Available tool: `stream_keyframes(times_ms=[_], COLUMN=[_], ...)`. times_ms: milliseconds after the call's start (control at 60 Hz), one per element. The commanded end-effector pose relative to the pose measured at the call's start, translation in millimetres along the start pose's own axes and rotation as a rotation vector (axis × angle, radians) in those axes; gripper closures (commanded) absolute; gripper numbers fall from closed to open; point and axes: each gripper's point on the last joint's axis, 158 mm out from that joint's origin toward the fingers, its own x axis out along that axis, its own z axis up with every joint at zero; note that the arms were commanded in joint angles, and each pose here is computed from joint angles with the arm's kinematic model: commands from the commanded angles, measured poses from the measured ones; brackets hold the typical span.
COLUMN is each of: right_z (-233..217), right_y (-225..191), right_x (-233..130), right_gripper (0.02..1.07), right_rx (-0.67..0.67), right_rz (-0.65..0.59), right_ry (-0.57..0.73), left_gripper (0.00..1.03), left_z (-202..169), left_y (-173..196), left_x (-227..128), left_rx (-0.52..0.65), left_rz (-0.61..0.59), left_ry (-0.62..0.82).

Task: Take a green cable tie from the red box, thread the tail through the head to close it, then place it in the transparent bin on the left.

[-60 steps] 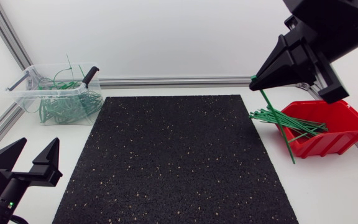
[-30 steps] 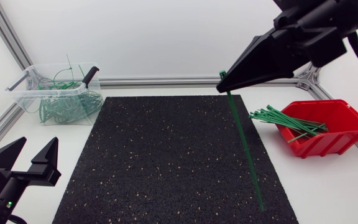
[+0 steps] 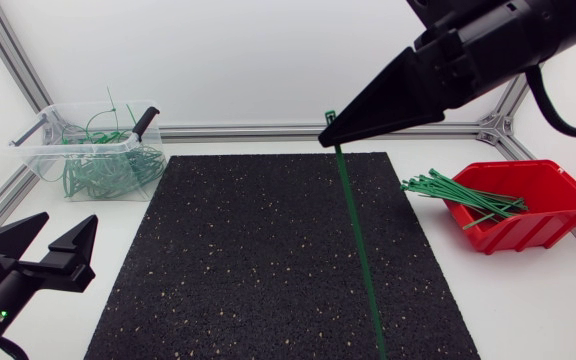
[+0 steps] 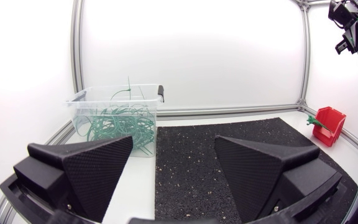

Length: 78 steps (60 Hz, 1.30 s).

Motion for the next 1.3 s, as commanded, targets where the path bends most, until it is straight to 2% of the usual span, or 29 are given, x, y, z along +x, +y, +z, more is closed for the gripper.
stream_keyframes(times_ms=[0, 200, 300, 450, 533, 617, 750, 917, 1100, 1283], right_z=[-3.0, 3.5, 6.7, 9.9, 11.2, 12.1, 16.3, 22.8, 30.9, 38.3], right_y=[-1.3, -4.7, -3.1, -6.1, -11.9, -16.9, -24.3, -33.1, -42.2, -49.8], right_x=[7.1, 10.3, 14.5, 23.3, 27.8, 31.8, 39.1, 45.0, 44.5, 44.2], right_gripper=[1.01, 1.01, 1.01, 1.01, 1.01, 1.01, 1.01, 1.01, 1.01, 1.01], right_rx=[0.045, 0.076, 0.092, 0.099, 0.104, 0.110, 0.115, 0.121, 0.133, 0.150], right_rz=[0.028, 0.055, 0.094, 0.120, 0.134, 0.153, 0.170, 0.186, 0.204, 0.233], right_ry=[0.001, -0.034, -0.047, -0.056, -0.060, -0.066, -0.080, -0.096, -0.117, -0.138], left_gripper=[0.12, 0.12, 0.12, 0.12, 0.12, 0.12, 0.12, 0.11, 0.12, 0.12], left_z=[17.4, 18.0, 30.1, 42.3, 39.7, 42.9, 58.9, 80.1, 86.7, 86.4], left_y=[-7.8, -27.3, -43.0, -71.2, -94.5, -109.5, -121.0, -150.0, -177.4, -203.8], left_x=[-1.8, 2.0, 0.2, -2.9, -5.1, -2.7, 4.0, 1.6, 1.6, 6.8], left_rx=[-0.008, -0.009, -0.033, -0.055, -0.098, -0.137, -0.148, -0.166, -0.189, -0.218], left_rz=[-0.032, -0.121, -0.206, -0.357, -0.485, -0.572, -0.641, -0.820, -1.003, -1.130], left_ry=[-0.004, 0.156, 0.236, 0.334, 0.424, 0.456, 0.409, 0.382, 0.364, 0.403])
